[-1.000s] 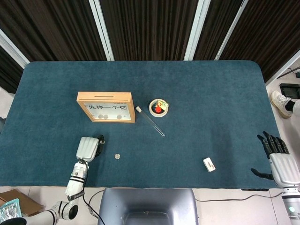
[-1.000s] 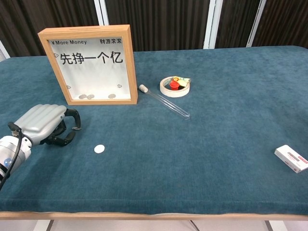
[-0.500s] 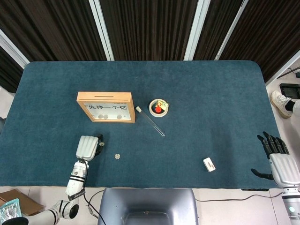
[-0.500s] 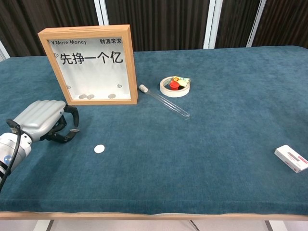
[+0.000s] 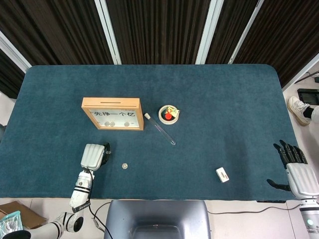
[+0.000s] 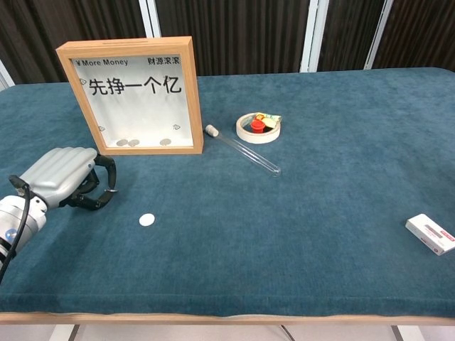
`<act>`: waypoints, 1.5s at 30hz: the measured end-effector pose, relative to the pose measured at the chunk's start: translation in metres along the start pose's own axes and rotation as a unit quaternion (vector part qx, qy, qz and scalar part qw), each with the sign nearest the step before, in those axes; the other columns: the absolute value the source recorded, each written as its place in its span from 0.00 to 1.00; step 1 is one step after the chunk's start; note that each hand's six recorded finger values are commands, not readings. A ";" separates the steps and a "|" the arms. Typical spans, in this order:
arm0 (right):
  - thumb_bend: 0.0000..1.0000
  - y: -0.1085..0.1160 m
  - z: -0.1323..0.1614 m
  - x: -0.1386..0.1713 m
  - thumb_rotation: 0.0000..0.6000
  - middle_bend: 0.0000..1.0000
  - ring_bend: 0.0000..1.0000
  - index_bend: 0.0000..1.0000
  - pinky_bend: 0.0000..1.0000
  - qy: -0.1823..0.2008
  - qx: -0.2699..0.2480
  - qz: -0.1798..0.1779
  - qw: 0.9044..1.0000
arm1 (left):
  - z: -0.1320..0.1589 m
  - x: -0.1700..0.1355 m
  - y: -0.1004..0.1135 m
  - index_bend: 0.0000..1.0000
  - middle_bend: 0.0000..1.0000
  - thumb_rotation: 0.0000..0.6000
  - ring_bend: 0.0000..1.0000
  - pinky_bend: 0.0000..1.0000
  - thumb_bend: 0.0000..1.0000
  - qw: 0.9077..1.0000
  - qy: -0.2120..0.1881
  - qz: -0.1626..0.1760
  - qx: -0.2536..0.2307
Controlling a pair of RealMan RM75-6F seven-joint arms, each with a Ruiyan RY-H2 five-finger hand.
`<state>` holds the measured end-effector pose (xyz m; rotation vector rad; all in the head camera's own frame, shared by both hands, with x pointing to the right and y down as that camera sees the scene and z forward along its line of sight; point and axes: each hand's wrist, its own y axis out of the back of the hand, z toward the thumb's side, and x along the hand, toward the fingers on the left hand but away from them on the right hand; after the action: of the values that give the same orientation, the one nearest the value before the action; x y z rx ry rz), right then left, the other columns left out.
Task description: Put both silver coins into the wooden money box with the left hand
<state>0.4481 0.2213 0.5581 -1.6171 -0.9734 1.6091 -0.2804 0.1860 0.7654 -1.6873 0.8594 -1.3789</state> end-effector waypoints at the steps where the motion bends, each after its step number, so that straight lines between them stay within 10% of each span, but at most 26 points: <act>1: 0.11 0.000 -0.001 0.000 1.00 0.00 0.00 0.00 0.00 -0.003 -0.001 0.000 1.000 | 0.000 0.000 0.000 0.59 1.00 1.00 1.00 1.00 0.41 1.000 -0.001 0.002 0.000; 18: 0.11 0.003 -0.004 0.001 1.00 0.00 0.00 0.00 0.00 -0.007 -0.006 0.000 1.000 | 0.004 0.003 0.020 0.63 1.00 1.00 1.00 1.00 0.50 0.999 -0.025 0.040 -0.026; 37: 0.11 0.010 -0.007 0.002 1.00 0.00 0.00 0.00 0.00 -0.004 -0.024 -0.005 1.000 | 0.005 0.057 0.237 0.62 1.00 1.00 1.00 1.00 0.55 0.986 -0.018 0.118 -0.120; 45: 0.11 0.012 -0.009 0.002 1.00 0.00 0.00 0.00 0.00 -0.005 -0.027 -0.007 1.000 | 0.029 0.090 0.252 0.61 1.00 1.00 1.00 1.00 0.54 0.987 -0.016 0.078 -0.142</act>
<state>0.4583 0.2175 0.5466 -1.6352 -1.0394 1.5959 -0.2425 -0.0060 0.5811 -1.8045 1.1890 -1.1632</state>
